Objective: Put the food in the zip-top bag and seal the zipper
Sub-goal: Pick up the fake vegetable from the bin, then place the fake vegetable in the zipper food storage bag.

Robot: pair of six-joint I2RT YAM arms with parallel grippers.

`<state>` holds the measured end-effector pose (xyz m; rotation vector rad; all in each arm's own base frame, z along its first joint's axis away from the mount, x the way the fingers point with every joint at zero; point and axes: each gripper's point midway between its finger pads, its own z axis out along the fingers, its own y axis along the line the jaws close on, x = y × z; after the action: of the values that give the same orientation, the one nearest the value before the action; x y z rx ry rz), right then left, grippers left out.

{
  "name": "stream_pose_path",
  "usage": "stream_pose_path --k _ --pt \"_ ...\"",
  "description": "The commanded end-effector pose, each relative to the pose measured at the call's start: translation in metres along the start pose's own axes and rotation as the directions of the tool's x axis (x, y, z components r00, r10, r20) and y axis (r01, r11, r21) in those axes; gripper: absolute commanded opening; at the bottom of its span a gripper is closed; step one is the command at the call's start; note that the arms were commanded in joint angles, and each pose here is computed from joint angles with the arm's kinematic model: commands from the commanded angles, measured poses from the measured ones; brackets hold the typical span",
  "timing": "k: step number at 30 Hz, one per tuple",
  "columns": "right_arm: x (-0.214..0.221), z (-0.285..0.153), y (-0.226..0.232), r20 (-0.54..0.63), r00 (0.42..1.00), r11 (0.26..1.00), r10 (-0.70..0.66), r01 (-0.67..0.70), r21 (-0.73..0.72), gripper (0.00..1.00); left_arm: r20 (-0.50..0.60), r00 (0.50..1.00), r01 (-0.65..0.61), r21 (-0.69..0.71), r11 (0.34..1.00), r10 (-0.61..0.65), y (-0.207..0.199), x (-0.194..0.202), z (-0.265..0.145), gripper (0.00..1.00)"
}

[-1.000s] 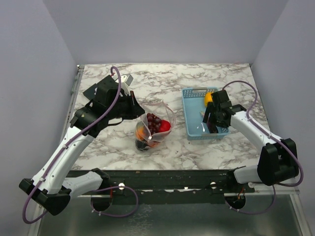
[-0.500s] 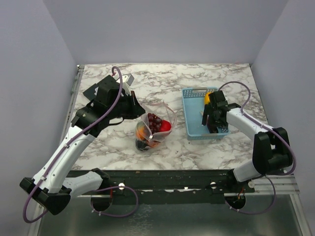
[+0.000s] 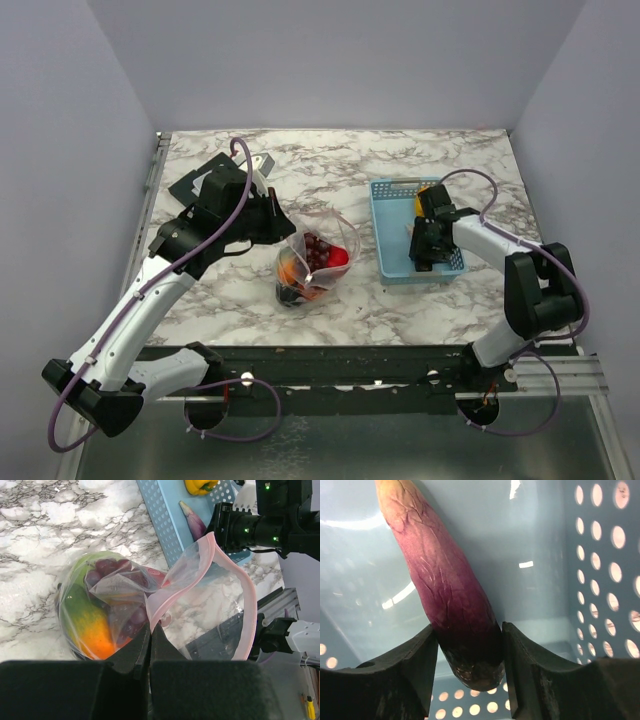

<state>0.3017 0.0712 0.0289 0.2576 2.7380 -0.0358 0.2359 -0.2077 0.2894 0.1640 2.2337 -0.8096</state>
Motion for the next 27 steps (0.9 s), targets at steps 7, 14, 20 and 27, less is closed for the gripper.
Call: stream_pose_path --k 7,14,20,27 --pt "-0.032 -0.022 0.021 0.051 0.999 0.996 0.007 -0.002 -0.093 0.14 0.011 1.000 -0.021 0.023 1.000 0.021 -0.004 -0.003 0.000 0.00" --pt "-0.049 -0.066 0.027 0.130 0.992 0.988 0.009 0.011 -0.156 0.01 0.003 1.000 -0.017 0.023 1.000 0.017 -0.004 -0.003 0.003 0.00" --pt "-0.067 -0.124 0.040 0.237 0.971 0.964 0.026 0.039 -0.265 0.01 0.002 1.000 -0.017 0.021 1.000 0.017 -0.004 -0.006 0.006 0.00" --pt "-0.080 -0.200 0.072 0.358 0.933 0.882 0.028 0.146 -0.448 0.01 0.007 1.000 -0.009 0.031 0.999 0.009 -0.007 -0.010 0.009 0.00"
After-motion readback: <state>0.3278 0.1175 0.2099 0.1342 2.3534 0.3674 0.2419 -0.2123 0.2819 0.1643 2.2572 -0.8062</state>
